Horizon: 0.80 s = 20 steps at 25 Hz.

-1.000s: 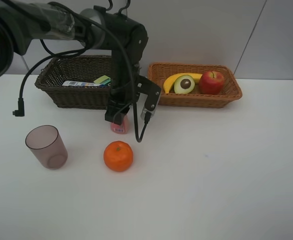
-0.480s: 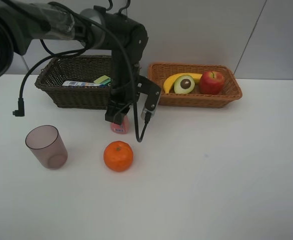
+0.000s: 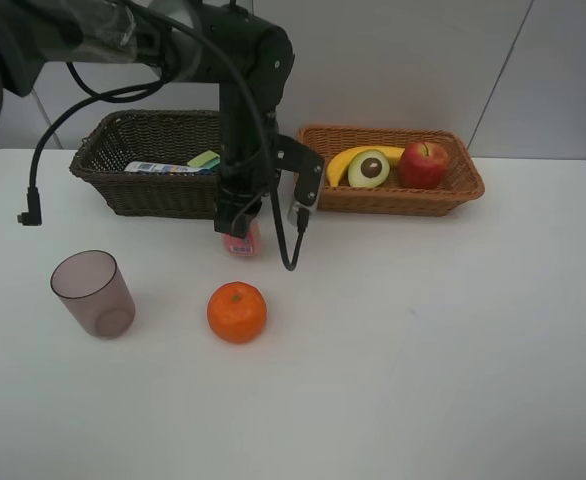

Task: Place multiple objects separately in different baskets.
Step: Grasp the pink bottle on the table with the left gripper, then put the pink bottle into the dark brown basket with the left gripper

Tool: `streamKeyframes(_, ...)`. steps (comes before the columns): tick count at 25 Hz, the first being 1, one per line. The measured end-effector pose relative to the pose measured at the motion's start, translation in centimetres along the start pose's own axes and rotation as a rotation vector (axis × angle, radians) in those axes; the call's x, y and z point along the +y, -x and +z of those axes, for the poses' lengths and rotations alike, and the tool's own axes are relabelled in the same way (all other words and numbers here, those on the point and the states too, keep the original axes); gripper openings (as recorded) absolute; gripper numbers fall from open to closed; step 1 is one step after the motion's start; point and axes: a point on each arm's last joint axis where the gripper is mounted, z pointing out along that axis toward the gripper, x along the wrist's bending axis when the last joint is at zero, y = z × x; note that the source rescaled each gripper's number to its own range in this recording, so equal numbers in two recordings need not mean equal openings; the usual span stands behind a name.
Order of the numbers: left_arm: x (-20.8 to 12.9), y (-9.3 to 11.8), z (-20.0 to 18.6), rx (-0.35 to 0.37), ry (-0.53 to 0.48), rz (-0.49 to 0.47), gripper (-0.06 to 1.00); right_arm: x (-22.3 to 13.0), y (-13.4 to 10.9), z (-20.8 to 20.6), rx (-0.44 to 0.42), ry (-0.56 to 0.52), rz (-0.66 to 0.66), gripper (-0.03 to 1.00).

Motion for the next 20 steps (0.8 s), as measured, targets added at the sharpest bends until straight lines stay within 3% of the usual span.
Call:
streamKeyframes(12, 0.2, 0.6, -4.2, 0.03, 0.121, -0.107, 0.43, 0.0, 0.0, 0.0, 0.0, 0.0, 0.0, 0.97)
streamKeyframes(20, -0.9, 1.0, -8.4, 0.096, 0.183, -0.212, 0.43, 0.0, 0.0, 0.0, 0.0, 0.0, 0.0, 0.97)
